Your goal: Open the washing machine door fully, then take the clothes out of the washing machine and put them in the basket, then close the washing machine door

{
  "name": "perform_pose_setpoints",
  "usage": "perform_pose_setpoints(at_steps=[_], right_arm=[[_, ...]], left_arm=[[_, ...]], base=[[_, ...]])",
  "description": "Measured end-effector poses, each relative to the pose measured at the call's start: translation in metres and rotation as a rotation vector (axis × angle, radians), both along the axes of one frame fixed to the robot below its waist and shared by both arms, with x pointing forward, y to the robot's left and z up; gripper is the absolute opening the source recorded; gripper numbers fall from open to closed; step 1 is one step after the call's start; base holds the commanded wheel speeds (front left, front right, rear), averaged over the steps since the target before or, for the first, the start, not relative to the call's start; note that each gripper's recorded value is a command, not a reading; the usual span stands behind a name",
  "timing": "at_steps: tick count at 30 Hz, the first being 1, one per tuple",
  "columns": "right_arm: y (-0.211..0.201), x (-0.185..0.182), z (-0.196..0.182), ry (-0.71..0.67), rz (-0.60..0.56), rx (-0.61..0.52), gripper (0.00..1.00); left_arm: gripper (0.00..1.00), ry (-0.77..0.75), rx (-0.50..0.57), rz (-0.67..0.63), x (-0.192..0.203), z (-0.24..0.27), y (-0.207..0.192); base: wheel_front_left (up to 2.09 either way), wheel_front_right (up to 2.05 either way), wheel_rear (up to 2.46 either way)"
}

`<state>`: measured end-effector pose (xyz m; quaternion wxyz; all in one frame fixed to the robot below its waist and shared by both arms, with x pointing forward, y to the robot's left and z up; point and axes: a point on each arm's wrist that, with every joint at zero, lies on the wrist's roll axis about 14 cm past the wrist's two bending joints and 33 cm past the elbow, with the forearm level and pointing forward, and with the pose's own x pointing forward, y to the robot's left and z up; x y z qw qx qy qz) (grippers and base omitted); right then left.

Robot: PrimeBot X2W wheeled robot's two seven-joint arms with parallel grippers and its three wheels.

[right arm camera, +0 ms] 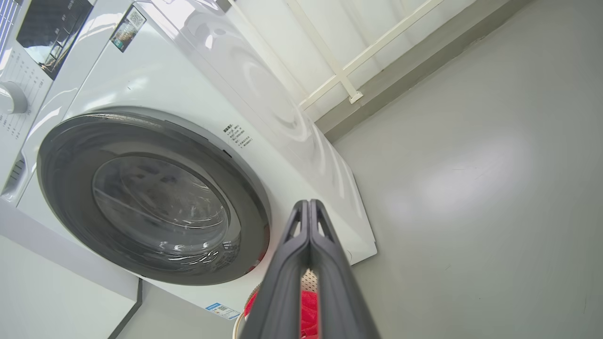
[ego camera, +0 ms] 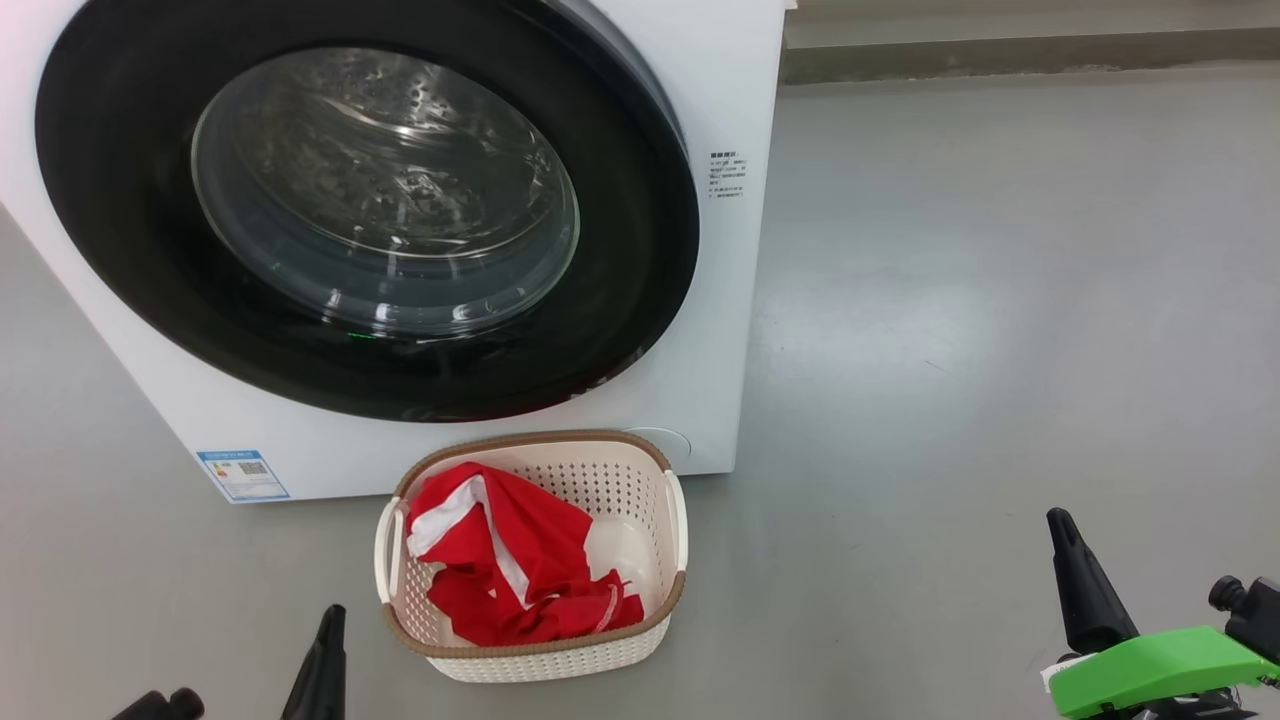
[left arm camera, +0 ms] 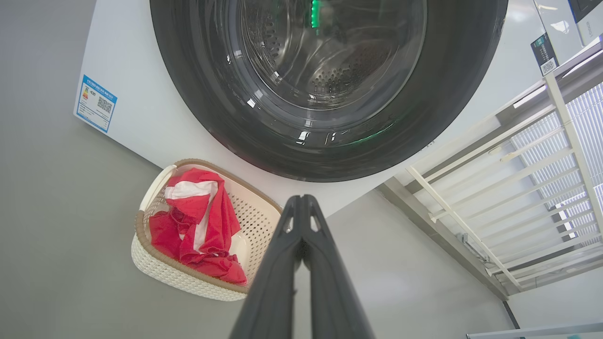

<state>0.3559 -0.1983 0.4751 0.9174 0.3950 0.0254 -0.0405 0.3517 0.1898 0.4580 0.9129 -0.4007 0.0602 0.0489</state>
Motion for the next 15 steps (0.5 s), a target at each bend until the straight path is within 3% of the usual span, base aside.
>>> perform_pose_setpoints(at_steps=[15], right_arm=[[-0.0046,0.0029,-0.0027,0.011,-0.025,0.186,0.00]], left_arm=[[0.00,-0.005,-0.183,0.012,0.0058,0.0029,-0.0011]], base=[[0.00,0.00,0.00]])
